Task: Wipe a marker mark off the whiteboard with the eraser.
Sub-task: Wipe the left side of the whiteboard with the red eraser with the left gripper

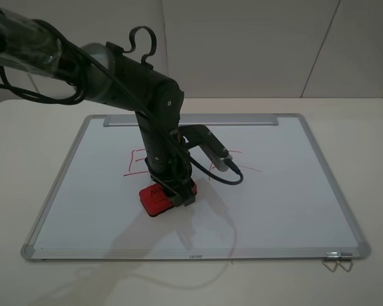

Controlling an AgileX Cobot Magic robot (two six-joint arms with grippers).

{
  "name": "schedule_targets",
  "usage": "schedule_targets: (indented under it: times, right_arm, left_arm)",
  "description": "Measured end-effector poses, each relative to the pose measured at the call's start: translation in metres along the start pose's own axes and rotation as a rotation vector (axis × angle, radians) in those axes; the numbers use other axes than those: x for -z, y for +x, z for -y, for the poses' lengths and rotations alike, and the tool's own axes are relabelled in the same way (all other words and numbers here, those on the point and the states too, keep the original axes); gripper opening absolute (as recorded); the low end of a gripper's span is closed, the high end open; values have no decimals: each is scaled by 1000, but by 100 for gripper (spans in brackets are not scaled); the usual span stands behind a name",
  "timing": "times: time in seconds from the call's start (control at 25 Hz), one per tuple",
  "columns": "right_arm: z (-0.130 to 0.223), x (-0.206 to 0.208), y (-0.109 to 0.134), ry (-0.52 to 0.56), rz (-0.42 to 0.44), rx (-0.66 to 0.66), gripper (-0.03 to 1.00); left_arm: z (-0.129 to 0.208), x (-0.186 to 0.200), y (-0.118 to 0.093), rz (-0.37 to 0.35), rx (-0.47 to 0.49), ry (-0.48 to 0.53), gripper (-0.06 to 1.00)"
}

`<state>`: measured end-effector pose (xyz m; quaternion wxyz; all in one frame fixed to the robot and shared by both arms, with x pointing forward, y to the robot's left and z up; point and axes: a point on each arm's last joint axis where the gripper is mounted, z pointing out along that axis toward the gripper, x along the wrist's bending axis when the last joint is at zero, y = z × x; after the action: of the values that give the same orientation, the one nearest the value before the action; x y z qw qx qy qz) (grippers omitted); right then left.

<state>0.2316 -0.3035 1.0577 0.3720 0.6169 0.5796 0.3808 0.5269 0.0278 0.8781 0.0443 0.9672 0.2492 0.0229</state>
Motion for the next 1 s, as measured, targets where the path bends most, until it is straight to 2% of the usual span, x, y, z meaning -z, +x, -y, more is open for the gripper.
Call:
schedule_targets:
  times: [0.2, 0.36, 0.48, 0.76, 1.0]
  right_arm:
    - [0, 0, 0, 0, 0, 0, 72]
    - [0, 0, 0, 0, 0, 0, 72]
    - [0, 0, 0, 0, 0, 0, 72]
    - [0, 0, 0, 0, 0, 0, 72]
    - [0, 0, 0, 0, 0, 0, 72]
  left_arm:
    - [1, 3, 0, 2, 12, 7, 57]
    - [1, 22, 6, -10, 79, -35, 57]
    - [5, 37, 17, -19, 151, -57, 57]
    - [23, 53, 42, -17, 295, -20, 57]
    - [42, 67, 73, -29, 456, -27, 57]
